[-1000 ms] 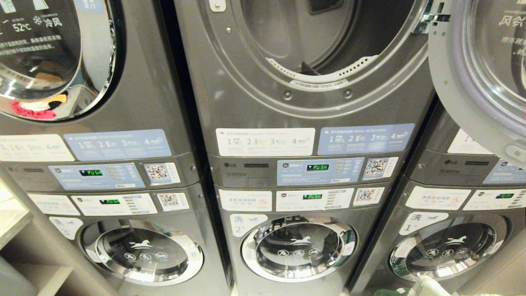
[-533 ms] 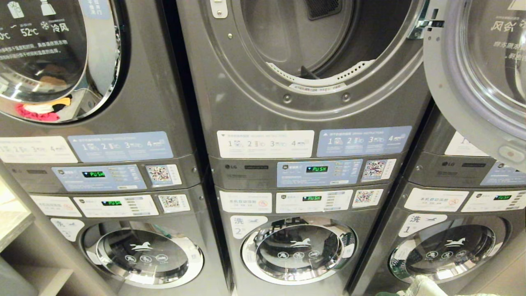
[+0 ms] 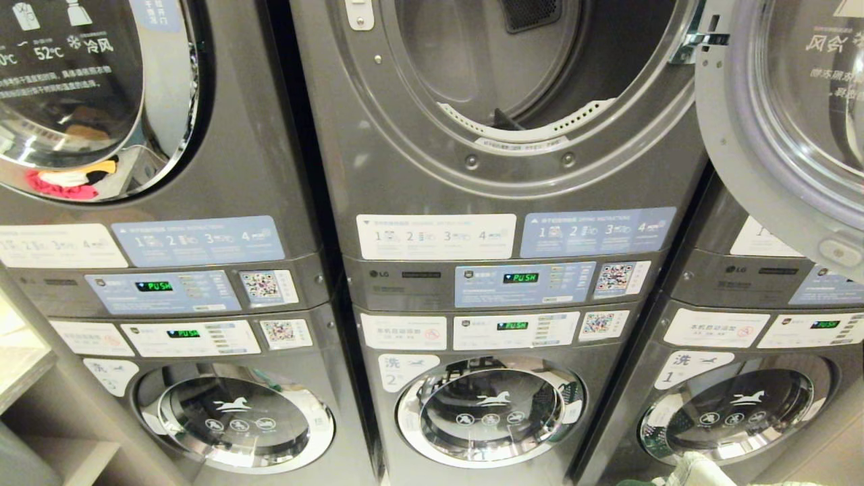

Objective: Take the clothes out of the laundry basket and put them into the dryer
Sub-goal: Put the clothes in the dryer

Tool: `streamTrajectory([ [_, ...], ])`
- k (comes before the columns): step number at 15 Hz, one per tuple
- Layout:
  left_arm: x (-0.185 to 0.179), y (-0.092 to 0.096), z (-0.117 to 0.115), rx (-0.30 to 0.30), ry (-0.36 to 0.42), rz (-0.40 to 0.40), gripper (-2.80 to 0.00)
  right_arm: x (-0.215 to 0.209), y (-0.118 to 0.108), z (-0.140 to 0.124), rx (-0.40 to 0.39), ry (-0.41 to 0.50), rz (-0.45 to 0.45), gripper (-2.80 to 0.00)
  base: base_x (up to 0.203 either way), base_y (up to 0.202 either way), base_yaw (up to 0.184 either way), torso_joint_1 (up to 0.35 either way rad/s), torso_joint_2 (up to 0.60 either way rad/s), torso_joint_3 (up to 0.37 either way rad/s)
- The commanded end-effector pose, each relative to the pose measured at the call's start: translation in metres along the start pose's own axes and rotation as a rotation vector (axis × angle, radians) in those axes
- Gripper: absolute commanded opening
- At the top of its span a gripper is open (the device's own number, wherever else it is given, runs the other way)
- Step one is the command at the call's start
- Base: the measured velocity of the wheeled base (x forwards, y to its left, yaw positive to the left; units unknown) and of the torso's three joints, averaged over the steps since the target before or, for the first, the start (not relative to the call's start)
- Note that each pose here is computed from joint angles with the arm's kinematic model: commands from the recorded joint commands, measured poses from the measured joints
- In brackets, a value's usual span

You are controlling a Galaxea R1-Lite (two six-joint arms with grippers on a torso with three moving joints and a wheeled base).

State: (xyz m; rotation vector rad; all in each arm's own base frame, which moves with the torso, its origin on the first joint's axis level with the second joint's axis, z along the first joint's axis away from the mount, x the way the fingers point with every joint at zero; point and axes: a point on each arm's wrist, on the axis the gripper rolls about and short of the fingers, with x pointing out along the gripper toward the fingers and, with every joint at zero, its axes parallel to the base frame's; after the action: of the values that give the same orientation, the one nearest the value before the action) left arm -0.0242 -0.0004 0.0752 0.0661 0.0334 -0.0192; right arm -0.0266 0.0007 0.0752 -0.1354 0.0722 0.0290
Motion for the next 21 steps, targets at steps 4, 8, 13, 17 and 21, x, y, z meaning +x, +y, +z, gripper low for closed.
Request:
streamTrajectory([
  [4, -0.0002, 0.0000, 0.0004, 0.000, -0.002, 0.000, -2.80, 0.0000, 0.0000, 0.0001, 0.000, 0.003, 0.001, -2.80, 0.000, 0.000, 0.000, 0.062, -0.10, -0.055],
  [8, -0.0002, 0.0000, 0.0004, 0.000, -0.002, 0.000, -2.80, 0.0000, 0.0000, 0.0001, 0.005, 0.003, -0.001, -2.80, 0.000, 0.000, 0.000, 0.069, -0.13, -0.065],
  [13, -0.0002, 0.0000, 0.0004, 0.000, -0.002, -0.002, -2.80, 0.0001, 0.0000, -0.0003, 0.008, 0.004, 0.000, -2.80, -0.003, -0.008, 0.159, 0.090, -0.16, -0.087],
  [17, -0.0001, 0.0000, 0.0002, -0.002, -0.001, 0.000, -2.80, 0.0001, 0.0000, -0.0003, 0.008, 0.004, 0.000, -2.80, 0.001, -0.008, 0.175, 0.061, -0.14, -0.057],
  [21, 0.0000, 0.0000, 0.0000, -0.002, 0.000, 0.001, -2.80, 0.0001, 0.0000, -0.0003, 0.009, 0.005, -0.002, -2.80, 0.000, -0.001, 0.015, 0.001, 0.00, 0.001],
])
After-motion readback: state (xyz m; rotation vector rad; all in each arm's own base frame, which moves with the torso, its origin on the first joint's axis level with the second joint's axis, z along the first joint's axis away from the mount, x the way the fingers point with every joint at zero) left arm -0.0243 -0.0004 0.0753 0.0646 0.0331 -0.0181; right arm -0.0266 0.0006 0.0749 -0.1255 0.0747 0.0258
